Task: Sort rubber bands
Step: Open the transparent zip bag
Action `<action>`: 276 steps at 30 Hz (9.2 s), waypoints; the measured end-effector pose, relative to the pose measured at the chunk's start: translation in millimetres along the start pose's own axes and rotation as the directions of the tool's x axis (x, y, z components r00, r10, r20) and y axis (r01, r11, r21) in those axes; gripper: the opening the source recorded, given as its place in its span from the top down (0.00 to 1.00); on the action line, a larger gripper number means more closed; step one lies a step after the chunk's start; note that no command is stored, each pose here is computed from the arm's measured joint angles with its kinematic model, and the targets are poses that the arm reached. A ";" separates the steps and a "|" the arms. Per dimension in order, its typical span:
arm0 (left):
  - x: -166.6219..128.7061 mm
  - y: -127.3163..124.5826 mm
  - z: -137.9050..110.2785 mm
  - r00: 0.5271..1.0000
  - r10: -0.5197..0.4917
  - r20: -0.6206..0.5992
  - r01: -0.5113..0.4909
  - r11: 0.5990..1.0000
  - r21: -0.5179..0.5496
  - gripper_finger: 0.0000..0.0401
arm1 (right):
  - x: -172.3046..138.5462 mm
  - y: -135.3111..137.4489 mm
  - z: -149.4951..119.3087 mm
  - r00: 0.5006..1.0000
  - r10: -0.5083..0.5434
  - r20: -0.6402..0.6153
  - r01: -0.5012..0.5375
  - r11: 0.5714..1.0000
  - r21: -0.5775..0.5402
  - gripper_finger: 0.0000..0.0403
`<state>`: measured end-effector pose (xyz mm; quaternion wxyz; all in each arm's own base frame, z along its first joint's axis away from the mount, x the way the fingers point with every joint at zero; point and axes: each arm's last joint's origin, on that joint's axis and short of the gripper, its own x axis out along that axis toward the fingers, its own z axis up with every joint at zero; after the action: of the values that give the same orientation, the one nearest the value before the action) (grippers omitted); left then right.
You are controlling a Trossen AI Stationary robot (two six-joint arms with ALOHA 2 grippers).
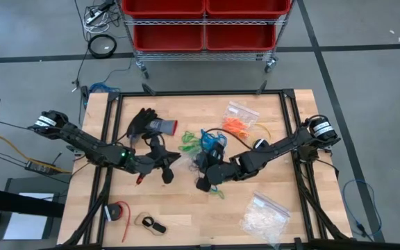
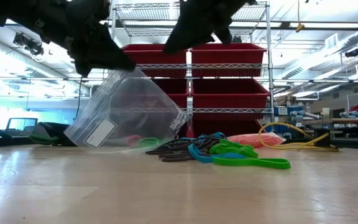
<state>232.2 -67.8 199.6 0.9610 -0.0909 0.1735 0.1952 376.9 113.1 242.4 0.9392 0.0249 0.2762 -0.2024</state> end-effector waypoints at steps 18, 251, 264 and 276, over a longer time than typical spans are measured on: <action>-0.6 4.1 -10.3 0.995 0.010 -0.104 -0.003 0.998 0.062 0.99 | 40.5 -42.9 8.3 0.966 0.257 -0.012 -0.254 0.961 0.111 0.99; 36.9 49.5 -20.9 0.928 -0.135 -0.348 0.225 0.946 0.234 0.99 | 106.1 -53.3 -46.5 0.925 0.377 0.044 -0.376 0.926 -0.020 1.00; 4.0 62.5 -3.3 0.916 -0.099 -0.389 0.187 0.963 0.194 0.89 | 106.0 -52.8 -47.3 0.918 0.395 0.032 -0.394 0.919 -0.021 1.00; -29.3 47.2 19.6 0.909 -0.342 -0.239 0.379 0.916 0.131 0.78 | 105.9 -52.7 -47.3 0.918 0.396 0.032 -0.395 0.918 -0.021 1.00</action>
<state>193.5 -30.2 223.4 0.9607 -0.0573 0.2712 -0.0130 413.2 33.5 149.8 0.9657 0.0697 0.2500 -0.0069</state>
